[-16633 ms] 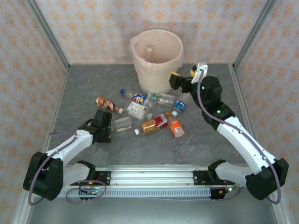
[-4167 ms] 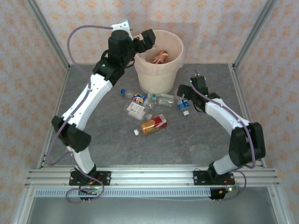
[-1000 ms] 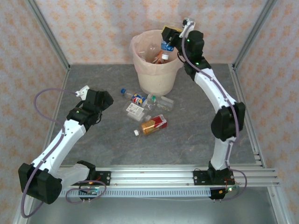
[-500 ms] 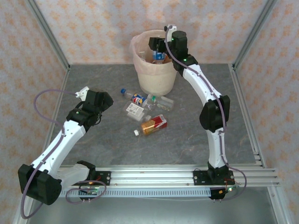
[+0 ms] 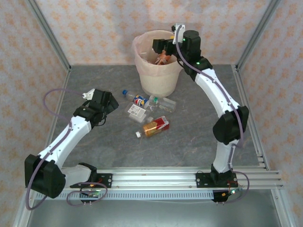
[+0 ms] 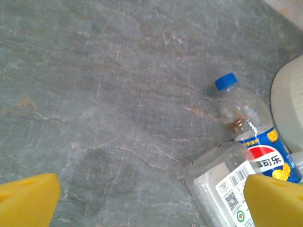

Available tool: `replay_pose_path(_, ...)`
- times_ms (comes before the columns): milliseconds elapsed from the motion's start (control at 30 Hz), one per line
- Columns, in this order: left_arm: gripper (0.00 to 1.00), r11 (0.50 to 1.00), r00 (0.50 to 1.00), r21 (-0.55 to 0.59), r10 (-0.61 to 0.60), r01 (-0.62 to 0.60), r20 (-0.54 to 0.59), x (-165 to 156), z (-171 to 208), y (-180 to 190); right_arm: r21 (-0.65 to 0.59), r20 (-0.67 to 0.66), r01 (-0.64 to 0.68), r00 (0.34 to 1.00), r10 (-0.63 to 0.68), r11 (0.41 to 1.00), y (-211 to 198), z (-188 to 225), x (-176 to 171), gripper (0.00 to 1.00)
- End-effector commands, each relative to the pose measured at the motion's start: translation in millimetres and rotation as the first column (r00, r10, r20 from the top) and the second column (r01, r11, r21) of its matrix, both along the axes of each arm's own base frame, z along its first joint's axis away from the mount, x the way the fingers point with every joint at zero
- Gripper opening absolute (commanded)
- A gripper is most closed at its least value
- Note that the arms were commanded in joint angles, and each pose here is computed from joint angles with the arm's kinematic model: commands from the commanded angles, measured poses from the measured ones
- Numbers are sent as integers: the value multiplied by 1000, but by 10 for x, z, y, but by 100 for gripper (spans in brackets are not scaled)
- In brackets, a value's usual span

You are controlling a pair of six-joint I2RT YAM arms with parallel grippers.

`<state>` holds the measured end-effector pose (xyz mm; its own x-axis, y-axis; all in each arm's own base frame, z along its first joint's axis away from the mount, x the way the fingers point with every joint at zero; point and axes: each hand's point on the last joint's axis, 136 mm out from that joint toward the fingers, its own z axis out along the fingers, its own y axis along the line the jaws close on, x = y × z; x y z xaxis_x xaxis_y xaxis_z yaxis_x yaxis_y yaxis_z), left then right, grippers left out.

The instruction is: Put the plastic bottles in the bin

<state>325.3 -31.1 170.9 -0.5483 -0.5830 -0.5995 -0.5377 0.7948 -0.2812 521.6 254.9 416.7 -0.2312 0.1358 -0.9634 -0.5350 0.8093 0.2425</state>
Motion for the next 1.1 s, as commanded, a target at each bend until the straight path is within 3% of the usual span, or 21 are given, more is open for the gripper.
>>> replay_pose_path(0, 100, 999, 1000, -37, -21, 21, -6, 70, 23, -68, 19, 33, -4, 999, 3, 1000, -113, 234, -277, 99)
replay_pose_path(100, 100, 996, 998, -74, -56, 55, -13, 119, -41, -169, 24, -9, 30, 1000, -30, 999, -252, 146, -478, 99)
replay_pose_path(267, 100, 982, 998, -190, -33, 20, -63, 111, -305, -361, 66, -160, 104, 983, -93, 992, -507, -380, -878, 99)
replay_pose_path(333, 100, 978, 996, -209, -30, 10, -90, 93, -412, -444, 34, -182, -18, 983, 24, 999, -398, -662, -1159, 99)
replay_pose_path(433, 100, 978, 994, -209, -29, 6, -103, 100, -496, -501, -152, -162, -235, 964, 210, 960, -215, -1117, -1633, 99)
replay_pose_path(567, 100, 985, 994, -172, 15, -34, -111, 107, -500, -415, -434, -217, -472, 882, 419, 767, -18, -1660, -2161, 99)
replay_pose_path(700, 100, 988, 994, -148, 41, -55, -98, 84, -462, -339, -511, -363, -622, 782, 506, 594, 168, -2083, -2428, 99)
replay_pose_path(800, 100, 990, 993, -120, 64, -76, -97, 25, -429, -240, -593, -439, -670, 734, 519, 446, 250, -2413, -2542, 99)
replay_pose_path(967, 100, 990, 992, -95, 96, -104, -83, -84, -389, -100, -650, -545, -711, 681, 489, 268, 235, -2763, -2578, 99)
replay_pose_path(1067, 100, 989, 990, -87, 117, -124, -79, -131, -402, -27, -695, -604, -713, 650, 461, 95, 212, -3057, -2622, 97)
